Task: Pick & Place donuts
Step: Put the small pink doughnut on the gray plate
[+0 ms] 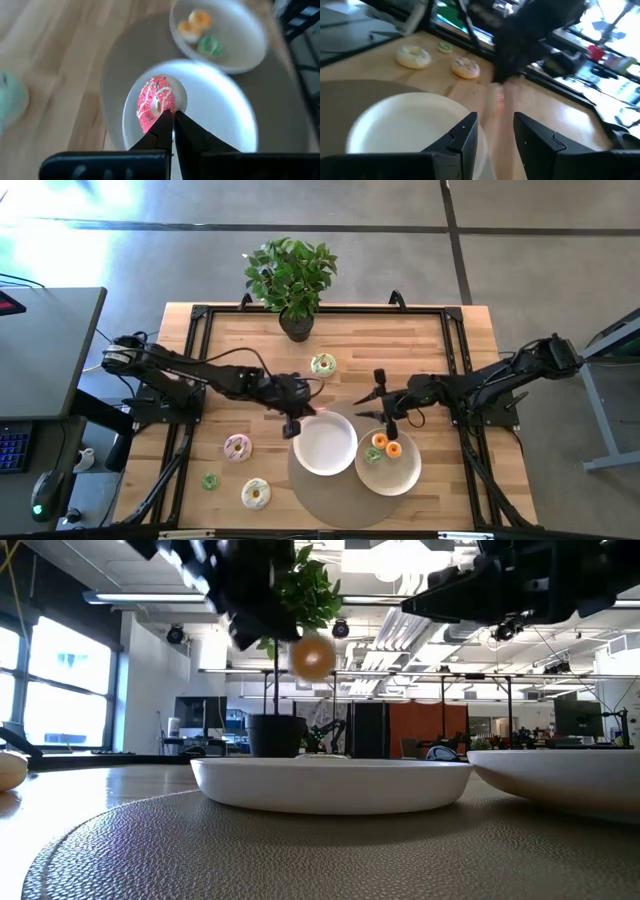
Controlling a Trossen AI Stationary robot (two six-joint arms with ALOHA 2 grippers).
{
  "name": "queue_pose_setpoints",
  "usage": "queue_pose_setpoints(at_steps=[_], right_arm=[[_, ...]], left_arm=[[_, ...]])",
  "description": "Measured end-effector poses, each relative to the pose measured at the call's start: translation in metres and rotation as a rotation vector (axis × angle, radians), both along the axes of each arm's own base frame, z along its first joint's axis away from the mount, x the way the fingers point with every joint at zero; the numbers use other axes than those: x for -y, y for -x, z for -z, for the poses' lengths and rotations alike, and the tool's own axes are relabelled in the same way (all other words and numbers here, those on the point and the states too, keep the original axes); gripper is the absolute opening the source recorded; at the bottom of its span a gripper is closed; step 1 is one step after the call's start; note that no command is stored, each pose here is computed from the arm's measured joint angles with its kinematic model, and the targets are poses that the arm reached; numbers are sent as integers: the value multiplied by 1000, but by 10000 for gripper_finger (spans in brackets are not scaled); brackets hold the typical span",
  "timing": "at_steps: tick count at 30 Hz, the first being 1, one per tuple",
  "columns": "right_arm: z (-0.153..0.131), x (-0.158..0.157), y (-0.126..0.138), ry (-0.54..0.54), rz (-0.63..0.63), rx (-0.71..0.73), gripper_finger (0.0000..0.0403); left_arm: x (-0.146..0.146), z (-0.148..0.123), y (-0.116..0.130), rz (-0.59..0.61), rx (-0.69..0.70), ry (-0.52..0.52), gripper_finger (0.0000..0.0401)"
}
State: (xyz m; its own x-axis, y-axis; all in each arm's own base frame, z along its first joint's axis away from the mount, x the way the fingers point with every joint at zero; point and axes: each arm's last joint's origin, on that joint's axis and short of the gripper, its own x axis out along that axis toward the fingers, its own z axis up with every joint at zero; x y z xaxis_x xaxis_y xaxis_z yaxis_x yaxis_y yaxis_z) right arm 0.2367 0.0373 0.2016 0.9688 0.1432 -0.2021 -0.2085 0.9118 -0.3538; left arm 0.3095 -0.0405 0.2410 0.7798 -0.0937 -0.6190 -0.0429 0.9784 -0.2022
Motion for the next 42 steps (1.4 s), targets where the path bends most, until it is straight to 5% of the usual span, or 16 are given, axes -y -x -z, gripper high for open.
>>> queue_pose_setpoints(at_steps=[9,20,42], right_arm=[[-1,-1,0,-68,-30,-1,123],[-1,0,0,-73,4,-5,123],[1,0,0,-134,14,-34,101]], left_arm=[[5,-23,-28,78,185,-22,1],[10,-17,-63,131,183,-81,1],[5,-25,-65,10,183,-194,0]])
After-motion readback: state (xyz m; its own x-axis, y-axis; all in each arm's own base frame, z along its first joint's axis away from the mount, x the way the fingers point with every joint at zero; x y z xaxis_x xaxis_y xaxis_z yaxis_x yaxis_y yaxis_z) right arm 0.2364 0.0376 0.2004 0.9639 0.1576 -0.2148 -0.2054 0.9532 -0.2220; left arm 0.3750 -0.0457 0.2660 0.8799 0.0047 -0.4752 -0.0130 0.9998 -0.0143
